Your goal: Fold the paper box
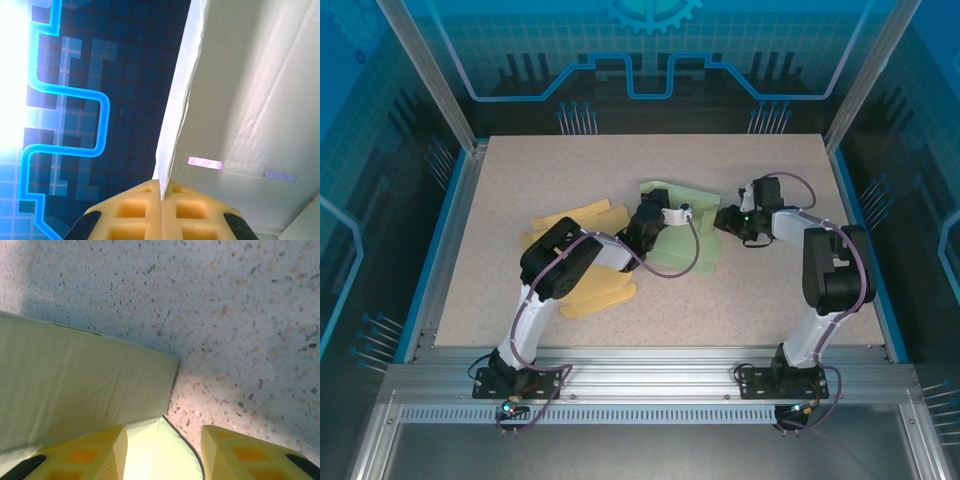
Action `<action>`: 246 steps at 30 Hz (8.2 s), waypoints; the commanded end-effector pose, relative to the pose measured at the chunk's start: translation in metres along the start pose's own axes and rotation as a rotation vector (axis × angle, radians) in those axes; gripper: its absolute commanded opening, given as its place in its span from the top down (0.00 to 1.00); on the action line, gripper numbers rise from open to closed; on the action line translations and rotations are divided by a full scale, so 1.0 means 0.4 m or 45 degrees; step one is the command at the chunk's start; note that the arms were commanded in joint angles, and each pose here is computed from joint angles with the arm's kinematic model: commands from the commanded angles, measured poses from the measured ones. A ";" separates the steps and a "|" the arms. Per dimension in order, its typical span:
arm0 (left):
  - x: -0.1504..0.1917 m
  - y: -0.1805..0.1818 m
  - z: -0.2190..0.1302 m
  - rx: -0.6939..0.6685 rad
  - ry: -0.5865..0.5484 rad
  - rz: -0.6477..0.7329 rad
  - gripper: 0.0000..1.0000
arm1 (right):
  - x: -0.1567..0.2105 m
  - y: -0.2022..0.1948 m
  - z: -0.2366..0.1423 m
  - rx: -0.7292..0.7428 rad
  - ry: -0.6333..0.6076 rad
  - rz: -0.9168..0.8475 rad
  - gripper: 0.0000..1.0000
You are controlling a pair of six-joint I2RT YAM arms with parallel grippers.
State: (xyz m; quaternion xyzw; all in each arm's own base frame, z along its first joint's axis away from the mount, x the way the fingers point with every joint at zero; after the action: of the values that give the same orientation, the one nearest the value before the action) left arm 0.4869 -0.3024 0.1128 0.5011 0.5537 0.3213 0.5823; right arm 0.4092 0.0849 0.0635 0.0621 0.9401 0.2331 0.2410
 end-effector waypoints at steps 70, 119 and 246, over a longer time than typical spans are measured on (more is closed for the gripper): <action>-0.130 0.197 -0.166 -0.073 -0.067 -0.465 0.01 | -0.034 0.078 -0.065 0.549 -0.460 -0.411 1.00; -0.033 0.091 -0.256 0.674 0.546 -2.166 0.01 | 0.077 0.111 -0.199 0.316 -0.426 -0.319 1.00; 0.022 0.060 -0.256 0.772 0.147 -1.836 0.57 | 0.095 0.127 -0.105 0.370 -0.281 -0.234 1.00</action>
State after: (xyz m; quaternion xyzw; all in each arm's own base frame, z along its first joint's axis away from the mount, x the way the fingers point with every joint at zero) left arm 0.3944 -0.2520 0.1396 0.1079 0.8510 -0.2624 0.4419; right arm 0.3472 0.1138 0.0978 0.0373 0.9358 0.0642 0.3447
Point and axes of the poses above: each hand's point on the last joint's axis, 136 mm out from that joint toward the fingers, its own z axis out along the fingers, its own y axis along the line the jaws close on, x = y × z, the point moved 2 cm from there along -z, back along the fingers, and after that the axes turned 6 degrees about -z, right-handed, at the moved point
